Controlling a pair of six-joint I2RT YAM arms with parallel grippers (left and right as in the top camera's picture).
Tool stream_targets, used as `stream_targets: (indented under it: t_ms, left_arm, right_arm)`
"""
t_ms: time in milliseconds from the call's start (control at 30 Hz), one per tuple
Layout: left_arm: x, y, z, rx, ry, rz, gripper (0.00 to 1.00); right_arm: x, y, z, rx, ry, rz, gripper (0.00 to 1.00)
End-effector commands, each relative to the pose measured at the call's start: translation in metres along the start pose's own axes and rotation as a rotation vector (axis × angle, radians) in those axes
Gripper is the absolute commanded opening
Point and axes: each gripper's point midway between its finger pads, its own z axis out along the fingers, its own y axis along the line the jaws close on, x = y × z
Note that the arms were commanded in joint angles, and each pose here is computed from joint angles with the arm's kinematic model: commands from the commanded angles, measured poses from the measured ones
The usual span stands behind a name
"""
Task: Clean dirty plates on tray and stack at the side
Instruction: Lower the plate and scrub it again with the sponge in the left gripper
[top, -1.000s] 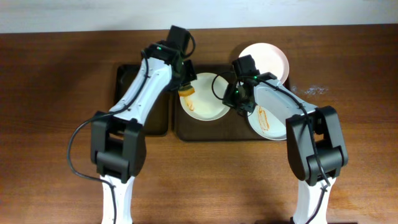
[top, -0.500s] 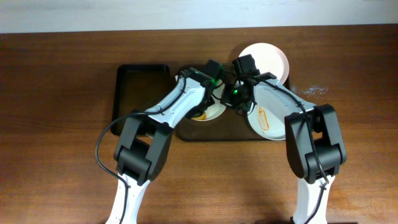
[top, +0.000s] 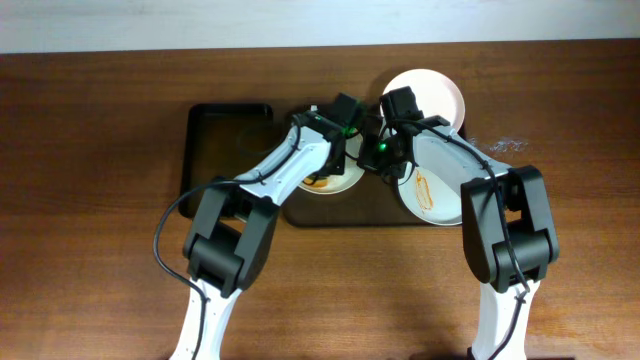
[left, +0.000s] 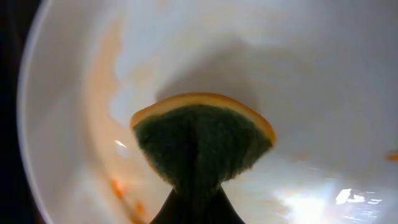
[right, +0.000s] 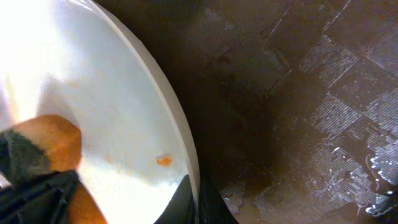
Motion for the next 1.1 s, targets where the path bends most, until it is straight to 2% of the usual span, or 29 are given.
stream_targets:
  t_ms: [0,167,367,467,567,633,700,800,1067]
  left_arm:
    - [0.016,0.028,0.03,-0.06,0.075,0.265,0.0]
    - [0.012,0.035,0.057,-0.049,0.018,0.356,0.0]
    - [-0.04,0.021,0.056,-0.015,-0.209,0.339,0.0]
    - [-0.052,0.017,0.053,-0.006,-0.261,0.323,0.0]
    - [-0.031,0.021,0.058,-0.004,-0.173,0.272,0.0]
    - [-0.003,0.029,0.058,-0.025,-0.056,0.235,0.0]
    - [0.013,0.031,0.05,-0.025,0.025,0.248,0.0]
    - [0.039,0.017,0.04,0.055,0.145,0.276,0.0]
    - [0.05,-0.03,0.014,0.096,0.147,0.377,0.0]
  right_arm:
    - [0.006,-0.028,0.022,0.069,0.023,0.007,0.04]
    - [0.007,-0.028,0.022,0.068,0.022,0.004,0.04]
    - [0.008,-0.028,0.023,0.066,0.021,-0.014,0.04]
    - [0.01,-0.03,0.025,0.068,0.025,-0.013,0.04]
    - [0.009,-0.029,0.025,0.066,0.021,-0.014,0.04]
    - [0.008,-0.028,0.025,0.059,0.018,-0.016,0.04]
    - [0.007,-0.026,0.025,0.046,0.017,-0.022,0.04]
    - [0.006,-0.025,0.025,0.044,0.013,-0.023,0.04]
    - [0.006,-0.025,0.025,0.043,0.012,-0.024,0.04]
